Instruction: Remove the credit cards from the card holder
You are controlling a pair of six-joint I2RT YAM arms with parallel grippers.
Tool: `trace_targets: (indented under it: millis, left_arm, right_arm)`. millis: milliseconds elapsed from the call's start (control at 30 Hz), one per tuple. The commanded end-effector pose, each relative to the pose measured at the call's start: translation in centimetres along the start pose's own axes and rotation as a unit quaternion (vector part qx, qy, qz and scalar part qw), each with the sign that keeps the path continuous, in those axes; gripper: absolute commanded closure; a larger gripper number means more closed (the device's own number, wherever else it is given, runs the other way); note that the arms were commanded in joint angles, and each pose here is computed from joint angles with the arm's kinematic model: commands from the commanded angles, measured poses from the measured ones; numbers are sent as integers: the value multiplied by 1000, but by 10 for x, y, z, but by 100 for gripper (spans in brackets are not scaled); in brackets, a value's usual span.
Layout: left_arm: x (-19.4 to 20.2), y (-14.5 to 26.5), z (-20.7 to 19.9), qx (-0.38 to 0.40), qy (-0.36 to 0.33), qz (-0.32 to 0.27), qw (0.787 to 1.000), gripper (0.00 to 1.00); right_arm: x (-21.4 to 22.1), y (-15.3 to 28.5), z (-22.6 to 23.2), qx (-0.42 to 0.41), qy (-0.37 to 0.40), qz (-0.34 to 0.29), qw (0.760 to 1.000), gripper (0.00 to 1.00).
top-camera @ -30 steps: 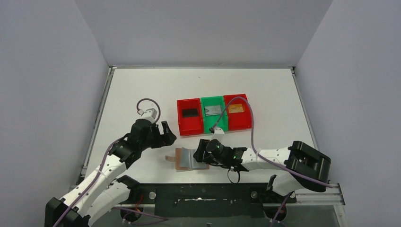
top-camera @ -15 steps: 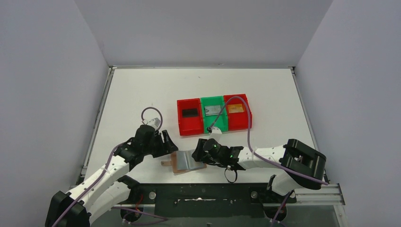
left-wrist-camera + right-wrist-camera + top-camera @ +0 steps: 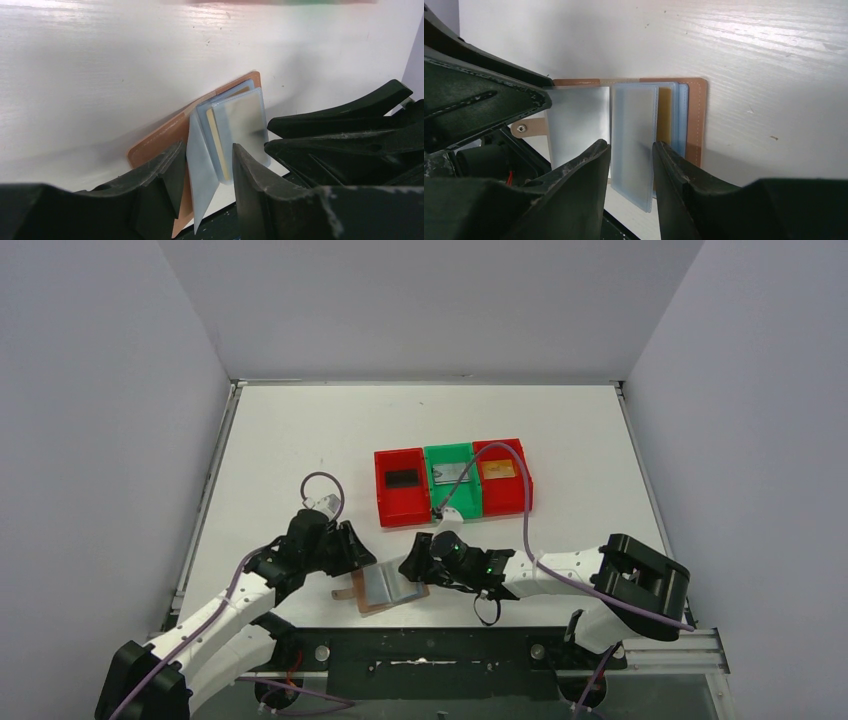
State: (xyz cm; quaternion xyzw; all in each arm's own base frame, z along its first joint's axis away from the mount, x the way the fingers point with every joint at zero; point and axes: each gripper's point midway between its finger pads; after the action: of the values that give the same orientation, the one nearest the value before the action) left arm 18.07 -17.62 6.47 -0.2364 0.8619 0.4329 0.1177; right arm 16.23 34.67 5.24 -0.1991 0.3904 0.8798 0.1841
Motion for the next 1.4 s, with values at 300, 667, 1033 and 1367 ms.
trace_targets:
  millis: [300, 667, 1033, 1367]
  left_arm:
    - [-10, 1, -17, 42, -6, -25, 999, 69]
    - [-23, 8, -8, 7, 4, -62, 998, 70]
    - [-46, 39, 10, -75, 67, -132, 986, 33]
    - [-13, 25, 27, -101, 130, -84, 983, 31]
  right_arm:
    - [-22, 10, 64, -130, -5, -35, 991, 68]
    - [5, -3, 87, -193, 12, 34, 981, 72]
    - [-7, -6, 34, -51, 20, -7, 998, 59]
    - [-18, 0, 11, 14, 45, -23, 999, 52]
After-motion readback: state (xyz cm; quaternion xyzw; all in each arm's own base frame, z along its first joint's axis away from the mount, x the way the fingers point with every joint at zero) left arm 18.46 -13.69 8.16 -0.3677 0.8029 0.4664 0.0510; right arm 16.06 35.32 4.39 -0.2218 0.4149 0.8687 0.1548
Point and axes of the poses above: each gripper's point midway between its finger pads, its own y axis back along the fingers, its own z axis along the line the jaws close on, x = y × z, and after that the axes turned 2 degrees about -y, right-handed
